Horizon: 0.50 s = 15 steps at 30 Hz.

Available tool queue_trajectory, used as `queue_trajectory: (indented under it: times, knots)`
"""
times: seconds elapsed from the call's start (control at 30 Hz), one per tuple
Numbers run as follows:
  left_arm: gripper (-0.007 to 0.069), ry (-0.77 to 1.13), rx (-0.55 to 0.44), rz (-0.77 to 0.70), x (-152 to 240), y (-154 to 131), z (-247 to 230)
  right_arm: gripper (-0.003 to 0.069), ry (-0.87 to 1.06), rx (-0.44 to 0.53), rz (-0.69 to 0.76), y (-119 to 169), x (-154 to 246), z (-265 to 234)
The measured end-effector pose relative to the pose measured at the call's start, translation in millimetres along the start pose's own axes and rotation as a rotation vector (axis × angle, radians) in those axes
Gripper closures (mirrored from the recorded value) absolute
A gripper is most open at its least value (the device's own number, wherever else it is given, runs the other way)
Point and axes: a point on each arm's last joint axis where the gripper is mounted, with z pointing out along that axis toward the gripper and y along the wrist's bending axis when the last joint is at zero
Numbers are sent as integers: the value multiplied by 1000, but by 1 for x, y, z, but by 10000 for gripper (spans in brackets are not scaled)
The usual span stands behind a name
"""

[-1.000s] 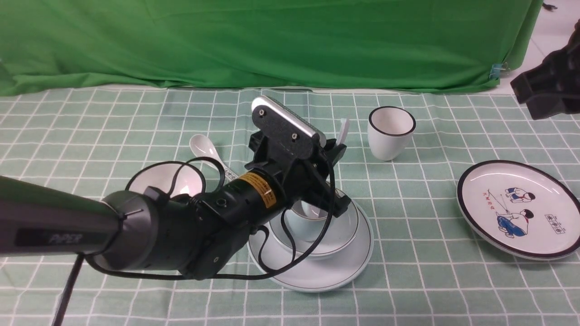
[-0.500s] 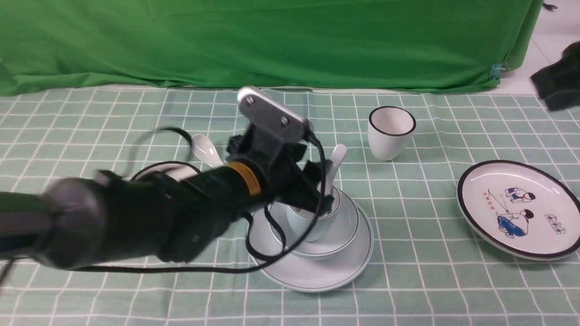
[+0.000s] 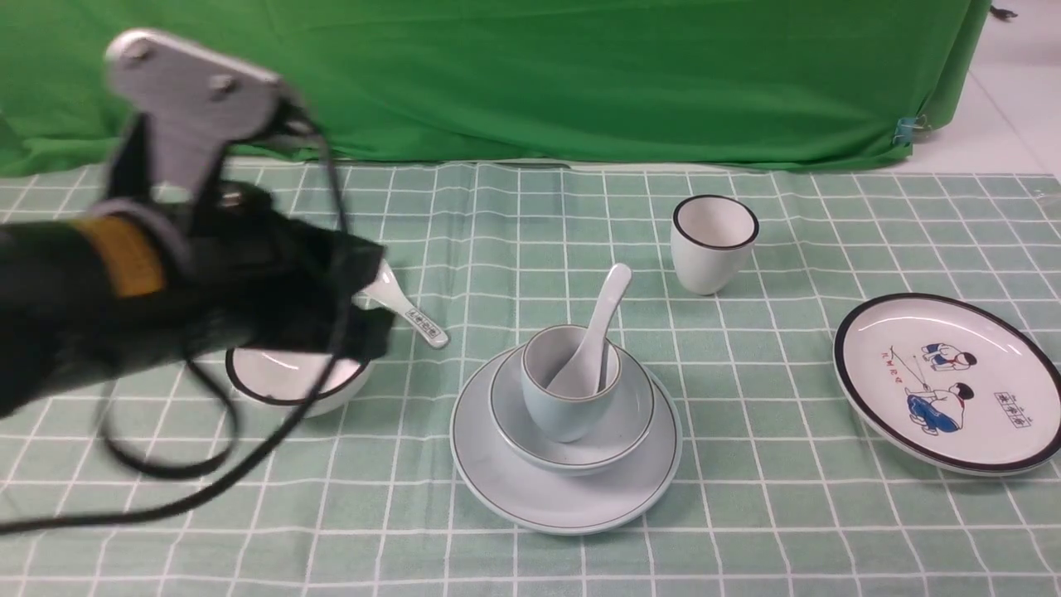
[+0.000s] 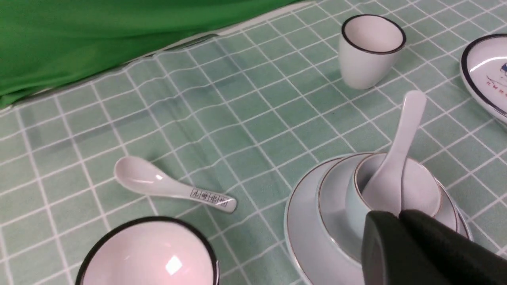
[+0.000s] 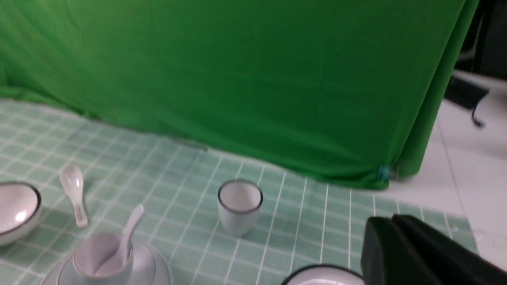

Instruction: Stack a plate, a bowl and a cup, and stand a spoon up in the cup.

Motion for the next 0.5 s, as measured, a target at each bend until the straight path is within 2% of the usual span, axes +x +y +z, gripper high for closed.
queue_trajectory:
  times: [0.03,0.23,0.37,0.5]
  knots:
    - [620,-22,-14,-21,12,3,-18,639,-87,0,-2,3,25,-12]
    - [623,-86,-29,-129,56,5,-61,639,-306,1,-1,11,86,-30]
    - [623,-164,-12,-172,93,2,-87,630,-313,-9,-6,15,100,-18]
    - [616,-218,0,-185,108,1,-99,617,-272,-15,-9,16,102,-10]
